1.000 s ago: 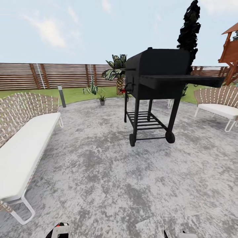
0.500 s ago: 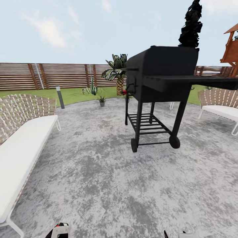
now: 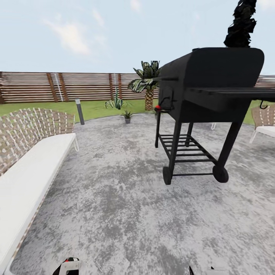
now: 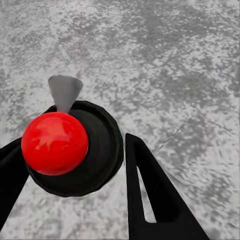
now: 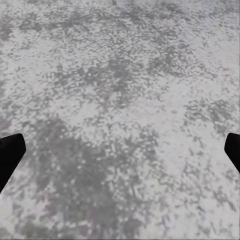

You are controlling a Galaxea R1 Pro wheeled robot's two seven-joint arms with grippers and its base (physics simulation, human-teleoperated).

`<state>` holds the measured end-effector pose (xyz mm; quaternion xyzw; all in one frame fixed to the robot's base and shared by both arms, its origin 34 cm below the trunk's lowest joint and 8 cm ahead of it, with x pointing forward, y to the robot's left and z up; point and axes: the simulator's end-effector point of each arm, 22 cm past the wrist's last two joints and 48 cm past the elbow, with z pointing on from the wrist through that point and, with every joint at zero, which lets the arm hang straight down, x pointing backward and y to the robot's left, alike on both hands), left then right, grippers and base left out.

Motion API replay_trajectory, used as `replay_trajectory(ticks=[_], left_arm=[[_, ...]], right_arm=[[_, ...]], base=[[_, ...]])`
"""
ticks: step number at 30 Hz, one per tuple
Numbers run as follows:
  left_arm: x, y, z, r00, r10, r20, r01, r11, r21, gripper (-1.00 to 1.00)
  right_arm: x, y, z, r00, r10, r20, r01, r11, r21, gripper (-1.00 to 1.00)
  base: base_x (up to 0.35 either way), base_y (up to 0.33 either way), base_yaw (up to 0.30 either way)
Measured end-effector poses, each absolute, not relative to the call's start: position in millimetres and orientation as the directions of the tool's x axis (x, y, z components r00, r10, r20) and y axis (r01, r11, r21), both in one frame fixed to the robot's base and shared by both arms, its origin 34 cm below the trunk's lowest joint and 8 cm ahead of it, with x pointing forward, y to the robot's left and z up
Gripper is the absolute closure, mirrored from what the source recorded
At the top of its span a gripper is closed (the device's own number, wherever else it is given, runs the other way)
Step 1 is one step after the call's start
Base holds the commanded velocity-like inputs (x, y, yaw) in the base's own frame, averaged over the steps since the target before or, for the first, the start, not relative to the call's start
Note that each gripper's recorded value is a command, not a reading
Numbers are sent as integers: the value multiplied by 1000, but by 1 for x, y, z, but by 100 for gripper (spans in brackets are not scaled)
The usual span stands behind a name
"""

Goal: Pick up the pesticide atomizer in the garden and spray insectifuge to fully cover both potted plants in the garden.

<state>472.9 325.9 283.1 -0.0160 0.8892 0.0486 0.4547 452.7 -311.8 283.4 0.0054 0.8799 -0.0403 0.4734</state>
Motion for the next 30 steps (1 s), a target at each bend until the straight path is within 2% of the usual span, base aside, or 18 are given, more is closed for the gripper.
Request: replay_trajectory(ticks=[4,16,23,30], left_arm=[[472,326,282,-588,16,-809,-72,995,72,100],[472,326,282,-588,16,-808,-72,995,72,100],[472,326,282,-588,16,-809,-72,995,72,100],[472,326,282,-588,16,-808,-72,995,72,100]], right_arm=[[452,-312,283,-554,-29,-832,47,997,-66,-100],[452,-312,282,-555,-29,-831,47,997,-66,-100],[452,-312,282,-555,-29,-832,47,997,-66,-100],[452,-312,282,-554,-29,-832,47,997,-66,-100]], base=[[338,0,189],[338,43,19],[338,26,211],[338,1,43]])
